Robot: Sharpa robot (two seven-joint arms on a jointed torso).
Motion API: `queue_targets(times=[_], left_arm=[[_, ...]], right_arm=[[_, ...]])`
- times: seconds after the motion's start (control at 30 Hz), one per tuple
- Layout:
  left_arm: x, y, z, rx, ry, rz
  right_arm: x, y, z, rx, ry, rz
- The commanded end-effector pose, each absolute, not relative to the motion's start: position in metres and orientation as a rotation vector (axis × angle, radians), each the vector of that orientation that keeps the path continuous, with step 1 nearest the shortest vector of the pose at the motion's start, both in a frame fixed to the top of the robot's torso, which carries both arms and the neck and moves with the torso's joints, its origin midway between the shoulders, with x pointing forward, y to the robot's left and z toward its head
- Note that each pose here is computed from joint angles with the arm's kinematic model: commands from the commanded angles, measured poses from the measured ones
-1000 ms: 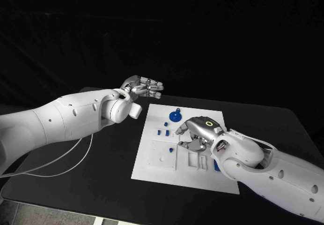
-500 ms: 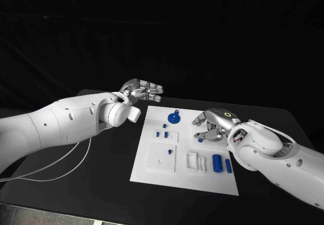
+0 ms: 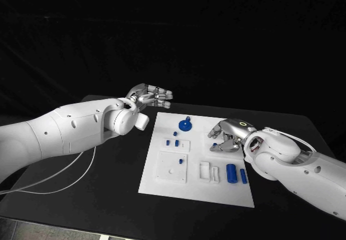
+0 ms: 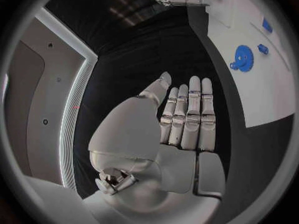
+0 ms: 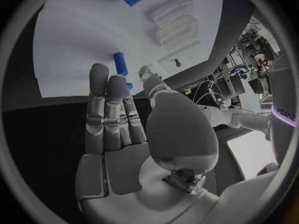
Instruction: Assemble the parts on the task board
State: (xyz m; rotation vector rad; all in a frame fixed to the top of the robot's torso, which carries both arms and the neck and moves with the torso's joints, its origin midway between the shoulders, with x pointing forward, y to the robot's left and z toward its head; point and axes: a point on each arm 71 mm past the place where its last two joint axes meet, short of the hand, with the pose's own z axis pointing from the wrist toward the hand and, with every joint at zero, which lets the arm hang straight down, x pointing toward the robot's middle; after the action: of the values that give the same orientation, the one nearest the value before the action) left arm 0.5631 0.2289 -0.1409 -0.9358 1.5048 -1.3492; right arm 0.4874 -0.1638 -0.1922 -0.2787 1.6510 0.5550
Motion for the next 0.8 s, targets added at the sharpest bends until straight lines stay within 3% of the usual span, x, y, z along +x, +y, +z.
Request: queue_targets(times=[0.03,0.8], left_arm=[[0.563,0.227,-0.14,-0.937,1.508,-1.368],[0.564,0.229,-0.141,-0.941,1.511,-1.361]], right_arm=[[0.488,-0.164,-0.199,-0.312,1.722,0.541],[0.49,-0.164,-0.212,-0.335,1.756,0.508]])
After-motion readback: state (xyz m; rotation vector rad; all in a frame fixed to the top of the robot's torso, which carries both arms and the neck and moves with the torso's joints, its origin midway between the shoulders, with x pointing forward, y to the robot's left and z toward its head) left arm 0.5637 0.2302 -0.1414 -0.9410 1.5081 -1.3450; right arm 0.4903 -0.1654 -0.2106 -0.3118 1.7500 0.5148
